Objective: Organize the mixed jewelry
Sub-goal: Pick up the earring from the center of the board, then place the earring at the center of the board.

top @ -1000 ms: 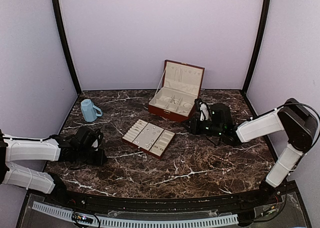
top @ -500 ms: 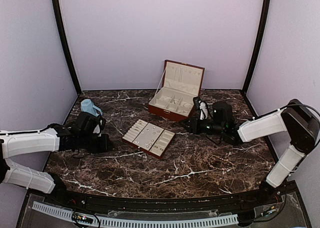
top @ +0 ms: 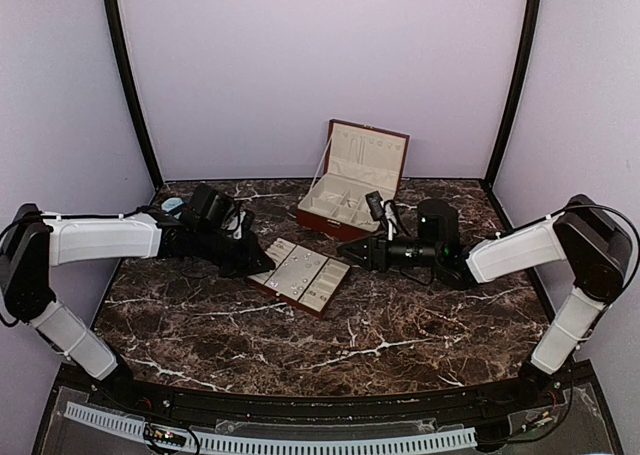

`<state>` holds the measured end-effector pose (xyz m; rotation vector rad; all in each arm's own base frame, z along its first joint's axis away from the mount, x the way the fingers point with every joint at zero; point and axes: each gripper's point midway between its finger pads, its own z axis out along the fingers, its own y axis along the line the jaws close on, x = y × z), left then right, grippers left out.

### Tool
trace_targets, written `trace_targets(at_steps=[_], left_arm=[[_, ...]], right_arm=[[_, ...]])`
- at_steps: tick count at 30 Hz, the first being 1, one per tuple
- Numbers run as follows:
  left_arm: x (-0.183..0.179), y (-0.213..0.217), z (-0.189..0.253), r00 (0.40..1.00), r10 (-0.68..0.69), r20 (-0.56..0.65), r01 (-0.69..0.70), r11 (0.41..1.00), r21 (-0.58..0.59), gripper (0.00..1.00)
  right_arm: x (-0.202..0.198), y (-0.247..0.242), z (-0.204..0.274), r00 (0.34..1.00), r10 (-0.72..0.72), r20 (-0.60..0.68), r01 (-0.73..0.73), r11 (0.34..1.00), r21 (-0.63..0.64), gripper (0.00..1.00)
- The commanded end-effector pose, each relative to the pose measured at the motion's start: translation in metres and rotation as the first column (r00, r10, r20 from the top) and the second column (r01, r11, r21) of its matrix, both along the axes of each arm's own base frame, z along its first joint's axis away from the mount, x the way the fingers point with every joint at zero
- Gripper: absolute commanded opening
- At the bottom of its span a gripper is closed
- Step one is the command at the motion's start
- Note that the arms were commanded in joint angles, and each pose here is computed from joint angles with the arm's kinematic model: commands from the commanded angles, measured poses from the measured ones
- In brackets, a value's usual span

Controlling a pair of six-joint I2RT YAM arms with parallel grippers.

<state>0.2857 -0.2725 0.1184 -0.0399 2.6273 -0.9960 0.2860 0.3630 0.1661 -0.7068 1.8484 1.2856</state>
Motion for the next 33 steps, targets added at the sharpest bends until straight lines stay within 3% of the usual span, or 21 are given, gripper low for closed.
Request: trace_targets(at_steps=[1,8,17,33], left_arm=[[-0.005,-0.037,0.01,0.993,-0.111,-0.046,0.107,0.99,-0.094,0.08],[-0.043,-0.05,-0.027,0.971,-0.188,-0.146,0.192,0.981,0.016,0.08],[-0.081,-0.048,-0.061,0.963,-0.182,-0.199,0.209,0.97,0.125,0.09],[-0.094,-0.049,-0.098,0.947,-0.212,-0.242,0.26,0.947,0.187,0.16]], right_arm=[[-0.01,0.017,0.009,0.997,0.057,0.05,-0.059,0.998,0.03,0.36],[-0.014,0.012,-0.002,0.999,0.031,0.027,-0.032,0.999,0.016,0.35],[-0.015,0.006,-0.006,0.999,0.011,0.031,-0.01,1.0,-0.019,0.36],[-0.028,0.003,-0.02,1.0,0.002,0.008,-0.001,0.998,-0.07,0.35]])
